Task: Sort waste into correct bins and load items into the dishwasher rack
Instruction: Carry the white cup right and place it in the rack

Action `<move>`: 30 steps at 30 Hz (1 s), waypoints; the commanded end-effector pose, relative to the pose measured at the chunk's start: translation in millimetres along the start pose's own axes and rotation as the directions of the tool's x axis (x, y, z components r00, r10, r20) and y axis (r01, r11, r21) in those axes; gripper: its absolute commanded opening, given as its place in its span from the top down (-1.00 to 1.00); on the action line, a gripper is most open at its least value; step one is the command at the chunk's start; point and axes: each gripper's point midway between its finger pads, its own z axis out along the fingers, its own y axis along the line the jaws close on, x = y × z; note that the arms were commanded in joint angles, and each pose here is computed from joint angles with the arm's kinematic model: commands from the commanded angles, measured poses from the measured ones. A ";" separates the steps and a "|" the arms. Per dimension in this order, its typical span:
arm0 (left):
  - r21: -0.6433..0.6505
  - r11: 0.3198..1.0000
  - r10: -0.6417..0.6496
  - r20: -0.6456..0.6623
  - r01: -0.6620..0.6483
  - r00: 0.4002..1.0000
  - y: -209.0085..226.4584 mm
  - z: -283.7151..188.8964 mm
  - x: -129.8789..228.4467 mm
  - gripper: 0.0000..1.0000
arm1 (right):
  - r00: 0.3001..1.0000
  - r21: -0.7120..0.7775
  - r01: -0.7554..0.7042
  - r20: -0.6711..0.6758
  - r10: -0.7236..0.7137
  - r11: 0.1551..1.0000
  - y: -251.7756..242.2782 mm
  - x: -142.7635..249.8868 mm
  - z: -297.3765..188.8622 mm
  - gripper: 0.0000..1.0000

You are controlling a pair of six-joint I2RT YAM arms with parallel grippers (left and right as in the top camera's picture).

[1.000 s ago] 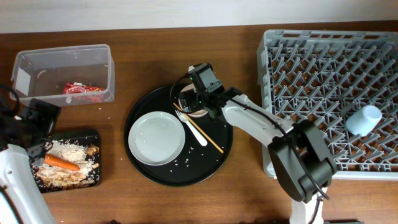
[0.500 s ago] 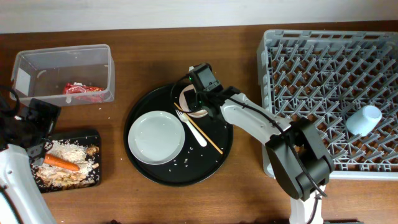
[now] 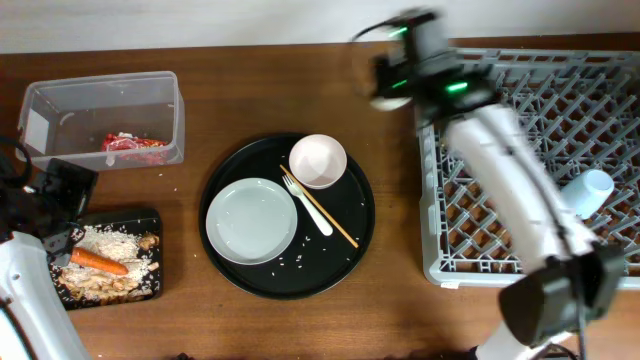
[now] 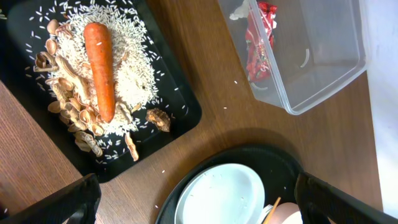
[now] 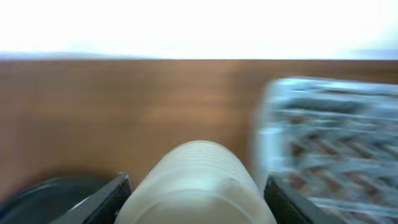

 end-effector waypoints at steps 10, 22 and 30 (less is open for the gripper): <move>-0.005 1.000 -0.017 0.008 0.017 1.000 2.2 -1.2 -1.6 -0.98 | 0.960 0.433 -0.248 -0.011 0.281 0.866 -285.8 21.3 -25.0 -0.28; -0.006 1.000 -0.017 0.008 0.017 1.000 2.3 -1.2 -1.6 -0.98 | 0.921 0.499 -0.248 -0.145 0.362 0.830 -325.8 76.5 19.6 -0.60; -0.006 1.000 -0.017 0.008 0.017 1.000 2.3 -1.2 -1.6 -0.98 | 0.924 0.504 -0.243 -0.139 0.356 0.829 -318.5 69.2 -3.6 -0.85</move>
